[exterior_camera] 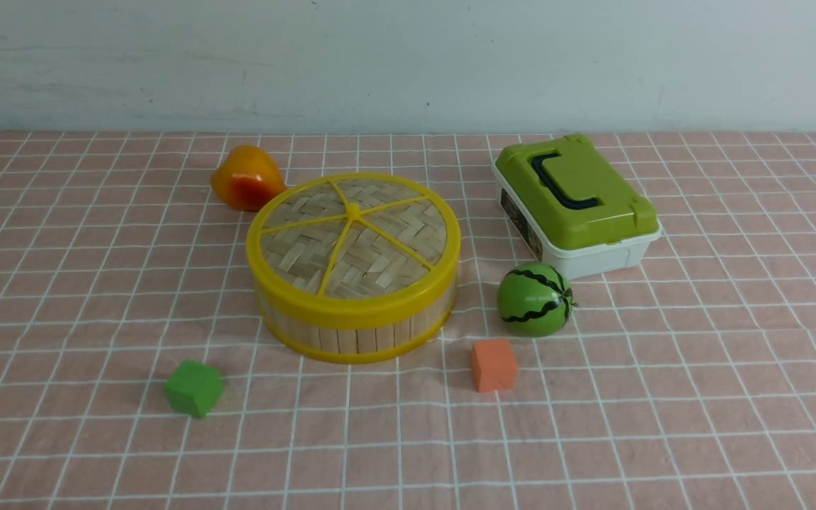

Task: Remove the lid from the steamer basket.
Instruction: Use the left arm to lift the lid of the steamer

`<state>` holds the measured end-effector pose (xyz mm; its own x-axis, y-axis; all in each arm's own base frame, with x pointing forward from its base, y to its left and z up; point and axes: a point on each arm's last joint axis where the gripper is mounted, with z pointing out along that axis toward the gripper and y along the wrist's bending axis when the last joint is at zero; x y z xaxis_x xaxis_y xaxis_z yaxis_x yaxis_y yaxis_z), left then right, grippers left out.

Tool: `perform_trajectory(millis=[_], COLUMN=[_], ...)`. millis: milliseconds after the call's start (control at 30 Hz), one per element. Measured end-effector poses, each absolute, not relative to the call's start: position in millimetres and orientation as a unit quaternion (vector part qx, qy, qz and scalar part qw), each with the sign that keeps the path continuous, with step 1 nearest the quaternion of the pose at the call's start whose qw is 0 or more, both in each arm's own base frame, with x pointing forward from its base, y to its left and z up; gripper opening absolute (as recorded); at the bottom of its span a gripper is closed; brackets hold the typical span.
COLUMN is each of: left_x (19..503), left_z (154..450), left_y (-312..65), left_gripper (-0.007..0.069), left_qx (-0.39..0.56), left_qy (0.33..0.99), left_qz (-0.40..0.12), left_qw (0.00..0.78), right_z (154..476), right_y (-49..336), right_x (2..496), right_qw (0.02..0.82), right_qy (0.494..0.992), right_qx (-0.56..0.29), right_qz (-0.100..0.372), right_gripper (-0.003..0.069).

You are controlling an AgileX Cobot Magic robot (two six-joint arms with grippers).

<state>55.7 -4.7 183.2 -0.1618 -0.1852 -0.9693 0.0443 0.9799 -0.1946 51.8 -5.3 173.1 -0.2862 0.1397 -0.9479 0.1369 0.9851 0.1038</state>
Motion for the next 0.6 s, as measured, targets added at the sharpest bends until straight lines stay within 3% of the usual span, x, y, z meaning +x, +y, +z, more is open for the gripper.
perform_trajectory(millis=[33, 233, 433, 600], left_x=[56, 52, 39, 34], left_z=[184, 227, 251, 264], left_y=[-5, -2, 1, 3], left_gripper=[0.0035, 0.0040, 0.0040, 0.0043], left_qx=[-0.047, -0.046, -0.054, -0.078], left_qy=[0.753, 0.575, 0.446, 0.412], left_qz=[-0.089, -0.100, -0.115, -0.154], left_qw=[0.651, 0.811, 0.886, 0.895], right_z=[173, 173, 173, 173], right_y=[-5, -5, -5, -5], right_x=[52, 52, 52, 52], right_qw=[0.591, 0.591, 0.591, 0.591], right_qy=[0.802, 0.802, 0.802, 0.802], right_qx=[0.086, 0.086, 0.086, 0.086], right_qz=[0.001, 0.001, 0.001, 0.001], right_gripper=[0.0241, 0.0241, 0.0241, 0.0241])
